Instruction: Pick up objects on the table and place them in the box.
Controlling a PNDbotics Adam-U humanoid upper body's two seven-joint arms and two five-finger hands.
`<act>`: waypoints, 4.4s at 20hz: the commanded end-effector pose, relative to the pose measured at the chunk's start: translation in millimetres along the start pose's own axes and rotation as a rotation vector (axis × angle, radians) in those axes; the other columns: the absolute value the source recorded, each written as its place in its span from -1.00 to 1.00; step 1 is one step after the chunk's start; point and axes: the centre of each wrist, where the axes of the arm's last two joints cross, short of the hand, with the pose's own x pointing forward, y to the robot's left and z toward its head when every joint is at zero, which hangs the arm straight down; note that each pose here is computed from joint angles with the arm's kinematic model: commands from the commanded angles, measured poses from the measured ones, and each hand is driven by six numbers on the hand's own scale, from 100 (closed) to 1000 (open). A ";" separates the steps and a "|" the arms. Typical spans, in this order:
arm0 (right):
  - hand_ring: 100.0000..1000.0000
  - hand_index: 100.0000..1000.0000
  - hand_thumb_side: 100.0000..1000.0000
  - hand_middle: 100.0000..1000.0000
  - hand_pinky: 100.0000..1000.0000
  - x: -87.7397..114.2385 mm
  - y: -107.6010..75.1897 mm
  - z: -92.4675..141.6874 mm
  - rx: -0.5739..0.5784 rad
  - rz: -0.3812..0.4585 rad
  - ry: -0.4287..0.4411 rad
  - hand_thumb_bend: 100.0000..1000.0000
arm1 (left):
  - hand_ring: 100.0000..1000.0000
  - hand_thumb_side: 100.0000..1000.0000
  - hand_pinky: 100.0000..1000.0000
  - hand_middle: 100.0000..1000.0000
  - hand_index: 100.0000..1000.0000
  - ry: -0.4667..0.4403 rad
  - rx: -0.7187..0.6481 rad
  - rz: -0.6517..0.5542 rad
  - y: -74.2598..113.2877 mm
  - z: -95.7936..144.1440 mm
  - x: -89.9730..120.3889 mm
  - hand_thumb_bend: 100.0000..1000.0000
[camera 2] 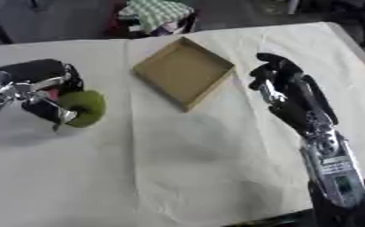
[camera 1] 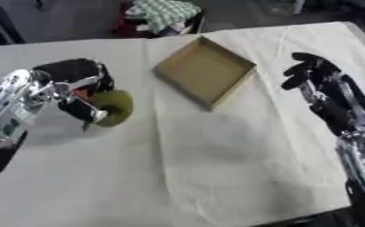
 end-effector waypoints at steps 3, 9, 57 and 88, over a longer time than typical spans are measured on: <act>0.04 0.65 -0.02 0.11 0.16 11.8 3.4 -11.4 0.043 -0.018 -0.064 -1.00 | -0.21 -0.82 0.06 -0.35 -0.14 -0.027 0.099 -0.005 8.7 -39.5 17.7 -0.86; 0.04 0.65 -0.03 0.11 0.16 19.6 11.0 -20.4 0.091 -0.045 -0.109 -1.00 | -0.22 -0.82 0.06 -0.35 -0.14 0.018 0.231 -0.019 -18.5 -81.1 32.4 -0.92; 0.04 0.66 0.00 0.11 0.16 14.7 7.2 -18.9 0.103 -0.014 -0.087 -1.00 | 0.48 -0.23 0.52 0.57 0.78 0.532 -0.116 -0.034 5.1 18.4 -128.6 0.13; 0.04 0.66 0.00 0.11 0.16 13.6 6.5 -18.5 0.102 -0.011 -0.082 -1.00 | 0.44 -0.43 0.50 0.52 0.75 0.611 -0.325 0.070 -13.4 43.9 -156.2 -0.04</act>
